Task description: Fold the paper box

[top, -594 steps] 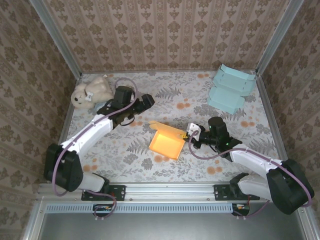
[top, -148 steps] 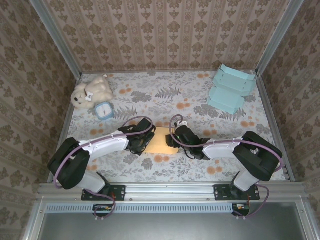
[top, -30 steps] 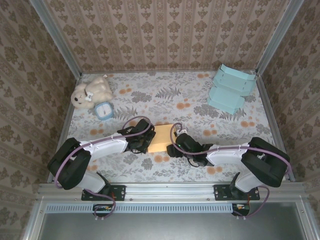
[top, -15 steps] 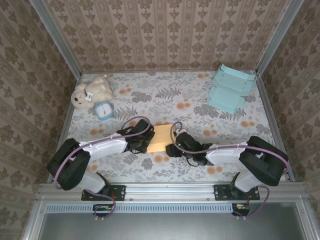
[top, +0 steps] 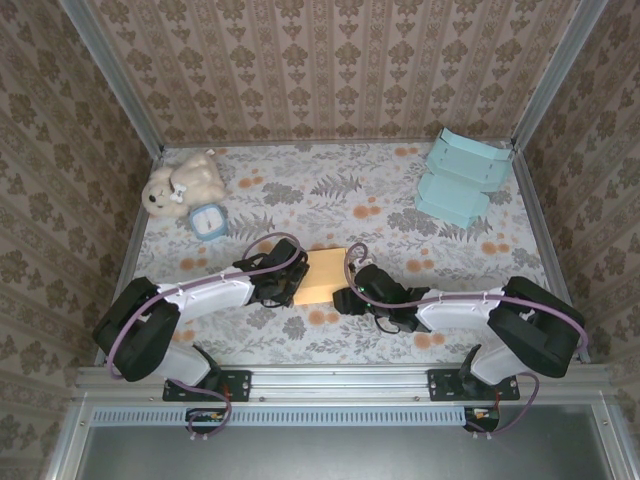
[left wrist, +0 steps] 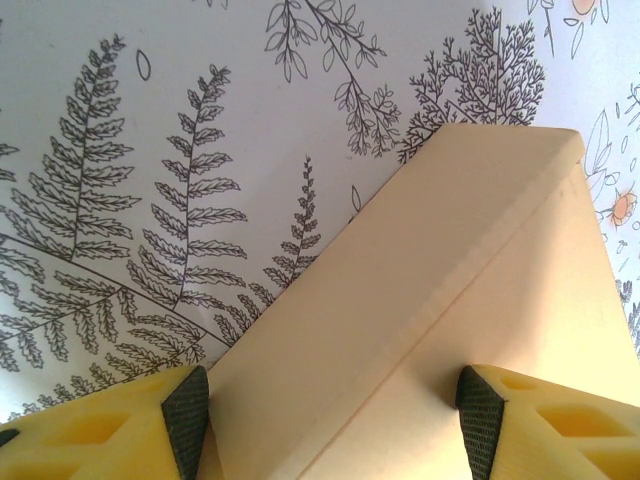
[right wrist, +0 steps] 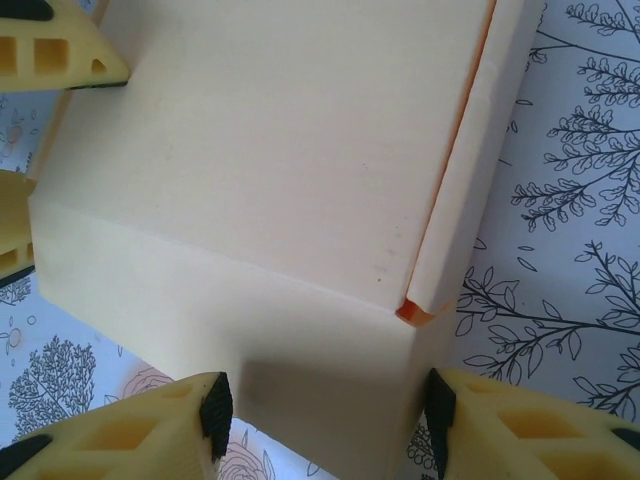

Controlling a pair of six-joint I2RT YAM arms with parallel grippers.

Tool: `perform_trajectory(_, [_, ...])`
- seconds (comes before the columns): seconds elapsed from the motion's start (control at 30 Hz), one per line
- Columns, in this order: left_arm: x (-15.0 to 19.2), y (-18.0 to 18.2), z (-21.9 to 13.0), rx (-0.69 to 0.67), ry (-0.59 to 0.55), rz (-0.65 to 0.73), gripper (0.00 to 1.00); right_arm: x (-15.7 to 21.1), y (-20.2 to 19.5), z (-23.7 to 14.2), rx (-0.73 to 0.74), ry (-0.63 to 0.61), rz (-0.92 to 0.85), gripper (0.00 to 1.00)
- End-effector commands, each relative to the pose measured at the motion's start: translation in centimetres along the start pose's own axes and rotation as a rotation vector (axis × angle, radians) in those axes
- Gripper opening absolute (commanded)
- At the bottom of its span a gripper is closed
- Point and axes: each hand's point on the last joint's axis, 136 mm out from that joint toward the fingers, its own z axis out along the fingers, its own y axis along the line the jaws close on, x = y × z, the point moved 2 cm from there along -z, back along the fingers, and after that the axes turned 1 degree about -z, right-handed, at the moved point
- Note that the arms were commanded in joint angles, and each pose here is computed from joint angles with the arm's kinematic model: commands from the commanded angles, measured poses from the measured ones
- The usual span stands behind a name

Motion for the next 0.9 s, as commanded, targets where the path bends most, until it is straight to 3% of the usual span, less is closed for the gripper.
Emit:
perform_trajectory(0.0, [-0.8,4.6,0.7,-0.167,-0.032,-0.025,0.67,-0.7,2.3,-0.9,-0.113,-0.017,0.012,0.56])
perform_trajectory(0.87, [-0.9,4.9,0.8,-0.171,-0.039,-0.029,0.65,-0.9,4.0,-1.3,-0.194,-0.004,0.023,0.53])
